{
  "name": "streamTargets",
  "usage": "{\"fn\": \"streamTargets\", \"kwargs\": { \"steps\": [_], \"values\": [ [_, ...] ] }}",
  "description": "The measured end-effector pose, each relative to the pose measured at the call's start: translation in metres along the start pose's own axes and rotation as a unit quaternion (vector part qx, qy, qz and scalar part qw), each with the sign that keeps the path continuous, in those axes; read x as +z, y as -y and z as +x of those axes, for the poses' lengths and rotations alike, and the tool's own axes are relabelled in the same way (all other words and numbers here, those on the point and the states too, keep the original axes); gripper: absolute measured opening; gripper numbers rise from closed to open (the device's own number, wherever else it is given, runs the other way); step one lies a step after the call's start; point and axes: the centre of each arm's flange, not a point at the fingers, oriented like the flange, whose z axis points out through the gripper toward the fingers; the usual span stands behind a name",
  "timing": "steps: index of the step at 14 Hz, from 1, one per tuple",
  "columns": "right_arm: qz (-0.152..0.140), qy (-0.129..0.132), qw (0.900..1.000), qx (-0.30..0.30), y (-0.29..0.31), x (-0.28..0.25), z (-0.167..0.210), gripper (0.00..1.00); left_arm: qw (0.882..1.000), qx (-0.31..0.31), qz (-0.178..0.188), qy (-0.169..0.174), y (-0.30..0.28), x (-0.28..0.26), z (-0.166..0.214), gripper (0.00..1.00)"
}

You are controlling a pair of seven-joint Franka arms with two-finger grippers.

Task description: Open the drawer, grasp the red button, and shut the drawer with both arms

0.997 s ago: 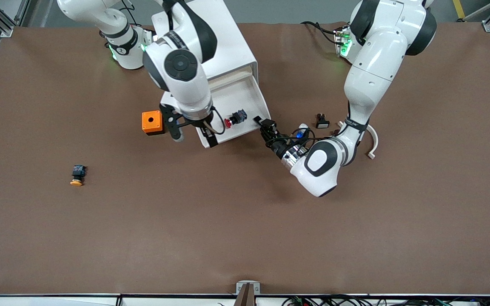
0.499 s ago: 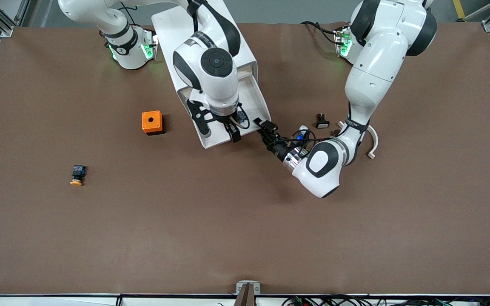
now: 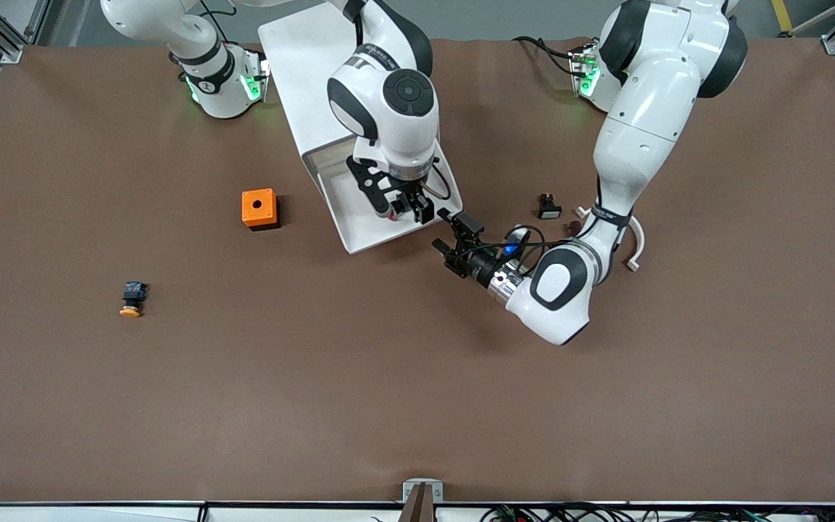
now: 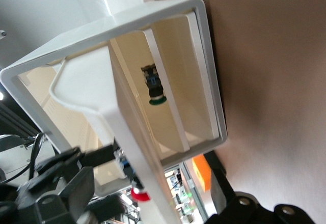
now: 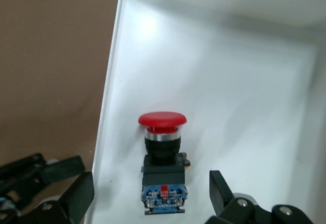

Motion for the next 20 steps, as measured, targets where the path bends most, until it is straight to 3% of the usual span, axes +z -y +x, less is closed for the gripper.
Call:
{"fn": "streamTargets", "kwargs": {
  "steps": [5,11,13,15,17,20],
  "values": [
    [-0.012,-0.005,1.000,-0.019,-0.006,0.014,-0.018,1.00,0.995,0.096,-0.009,0.017,0.002,-0.023,-0.001,1.00],
    [-0.028,-0.011,0.998,-0.050,-0.009,0.023,-0.017,1.00,0.966,0.254,-0.047,0.009,0.018,-0.052,-0.021,1.00],
    [-0.030,-0.011,0.998,-0.056,-0.009,0.023,-0.017,0.81,0.952,0.298,-0.064,-0.009,0.024,-0.052,-0.033,1.00],
    [-0.027,-0.010,0.998,-0.056,-0.008,0.020,-0.017,0.62,0.931,0.350,-0.095,-0.036,0.029,-0.052,-0.045,1.00],
    [-0.027,-0.010,0.998,-0.056,-0.008,0.018,-0.017,0.41,0.902,0.411,-0.118,-0.066,0.042,-0.051,-0.060,1.00],
    [-0.047,-0.016,0.997,-0.058,-0.007,0.000,-0.011,0.42,0.847,0.491,-0.155,-0.133,0.061,-0.049,-0.078,1.00]
  ]
}}
